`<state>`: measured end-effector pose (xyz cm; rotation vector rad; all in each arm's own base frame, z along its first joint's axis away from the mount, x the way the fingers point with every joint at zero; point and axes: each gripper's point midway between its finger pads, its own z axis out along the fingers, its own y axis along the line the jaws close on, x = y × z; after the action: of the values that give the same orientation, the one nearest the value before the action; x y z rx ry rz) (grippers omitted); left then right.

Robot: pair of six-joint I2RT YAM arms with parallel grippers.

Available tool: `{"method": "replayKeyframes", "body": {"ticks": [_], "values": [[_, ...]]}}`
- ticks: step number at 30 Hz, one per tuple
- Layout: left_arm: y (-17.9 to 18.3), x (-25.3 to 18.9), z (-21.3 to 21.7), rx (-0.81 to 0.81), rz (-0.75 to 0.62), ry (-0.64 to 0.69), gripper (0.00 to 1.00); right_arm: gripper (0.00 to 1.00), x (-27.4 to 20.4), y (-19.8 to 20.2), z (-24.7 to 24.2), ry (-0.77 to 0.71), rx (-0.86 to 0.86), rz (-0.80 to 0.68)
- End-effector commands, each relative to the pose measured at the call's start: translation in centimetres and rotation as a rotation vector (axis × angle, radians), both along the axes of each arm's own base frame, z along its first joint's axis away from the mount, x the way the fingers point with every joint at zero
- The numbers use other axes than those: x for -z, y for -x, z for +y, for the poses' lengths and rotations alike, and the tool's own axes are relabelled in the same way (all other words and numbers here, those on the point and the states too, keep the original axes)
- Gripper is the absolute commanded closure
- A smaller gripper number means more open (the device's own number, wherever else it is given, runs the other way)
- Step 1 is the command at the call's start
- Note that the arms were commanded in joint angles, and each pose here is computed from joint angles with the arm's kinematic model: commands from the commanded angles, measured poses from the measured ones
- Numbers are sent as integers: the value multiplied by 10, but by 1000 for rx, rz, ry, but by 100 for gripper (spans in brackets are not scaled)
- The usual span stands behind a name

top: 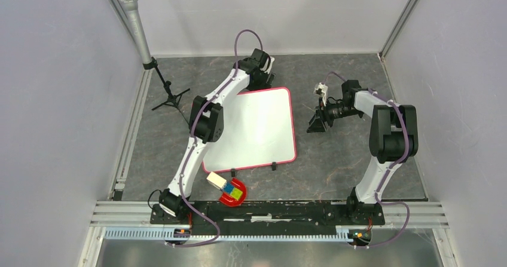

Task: Write a sentence on the whiteboard
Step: Open the whiteboard marker at the center of the board.

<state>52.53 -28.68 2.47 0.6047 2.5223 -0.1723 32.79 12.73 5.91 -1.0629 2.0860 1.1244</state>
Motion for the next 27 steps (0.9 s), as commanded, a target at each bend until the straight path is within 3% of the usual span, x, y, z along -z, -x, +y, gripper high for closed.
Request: {"method": "replayKeyframes", "body": {"ticks": [1,6,12,17,27], "values": [[20,36,-12,19,97,18,29,35,-10,1,-1,-14,0,-15],[32,35,-19,61,112,0,46,35,-8,3,-1,-19,0,-6],[24,13,-20,55,59,2,77,36,-9,6,-1,-23,-11,-1],[15,-22,-23,70,-12,23,97,36,-10,7,-2,-23,-10,1],[-8,-133,-31,119,-275,110,98,36,-14,7,-2,-29,-9,-4]]}}
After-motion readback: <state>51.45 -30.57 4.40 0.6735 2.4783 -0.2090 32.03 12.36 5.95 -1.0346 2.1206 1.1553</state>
